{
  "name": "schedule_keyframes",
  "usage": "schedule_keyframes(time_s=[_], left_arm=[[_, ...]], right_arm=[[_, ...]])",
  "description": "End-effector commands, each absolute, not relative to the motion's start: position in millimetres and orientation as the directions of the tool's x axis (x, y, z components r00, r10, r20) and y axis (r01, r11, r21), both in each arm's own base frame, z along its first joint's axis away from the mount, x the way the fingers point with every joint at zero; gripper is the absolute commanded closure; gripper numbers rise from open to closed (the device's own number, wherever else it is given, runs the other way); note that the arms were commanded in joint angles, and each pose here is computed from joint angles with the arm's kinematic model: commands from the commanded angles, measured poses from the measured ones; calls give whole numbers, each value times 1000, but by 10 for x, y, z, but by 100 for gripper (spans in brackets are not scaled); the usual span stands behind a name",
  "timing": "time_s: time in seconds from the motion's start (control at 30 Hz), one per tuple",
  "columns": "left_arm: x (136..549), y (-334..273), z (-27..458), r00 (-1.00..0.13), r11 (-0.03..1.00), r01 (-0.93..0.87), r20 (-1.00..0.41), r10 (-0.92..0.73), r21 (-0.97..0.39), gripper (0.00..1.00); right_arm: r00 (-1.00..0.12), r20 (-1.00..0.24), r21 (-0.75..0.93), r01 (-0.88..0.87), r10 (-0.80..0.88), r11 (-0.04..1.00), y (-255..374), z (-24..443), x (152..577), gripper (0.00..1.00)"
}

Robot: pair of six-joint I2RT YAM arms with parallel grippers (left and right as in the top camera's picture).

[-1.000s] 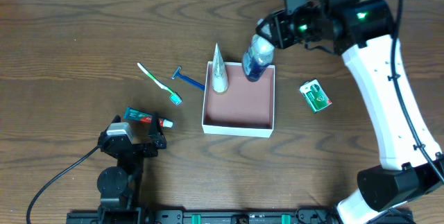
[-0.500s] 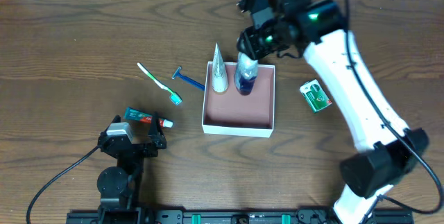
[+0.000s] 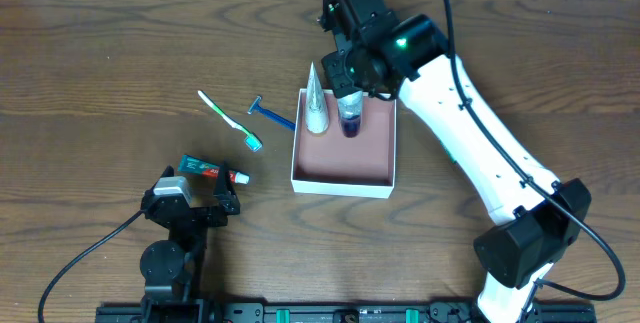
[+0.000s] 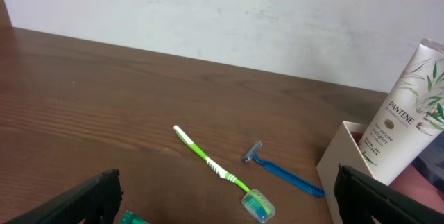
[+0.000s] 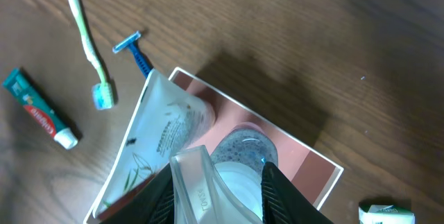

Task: Pack container
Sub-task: 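Carry the soap bottle with the right gripper into the box, release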

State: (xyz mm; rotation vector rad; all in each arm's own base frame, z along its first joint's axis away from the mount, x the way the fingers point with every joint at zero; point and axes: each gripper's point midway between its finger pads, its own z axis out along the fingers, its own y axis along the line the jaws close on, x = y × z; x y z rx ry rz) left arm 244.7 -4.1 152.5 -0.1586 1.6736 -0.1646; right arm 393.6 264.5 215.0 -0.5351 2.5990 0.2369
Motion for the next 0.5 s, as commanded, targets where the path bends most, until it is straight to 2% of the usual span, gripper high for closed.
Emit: schedule_keyframes(time_s=[0.0,0.47], left_arm=[[2440,3,1362,-151,980,-40,-968,-199,-195,2],[2440,2,1362,-151,980,-39,-968,-199,-195,2]], right_arm=[[-819,-481,43,-378,-313,925,2715,2037,3947,76],[-823,-492,36,-346,-284,938,2780,1693,4036,77]])
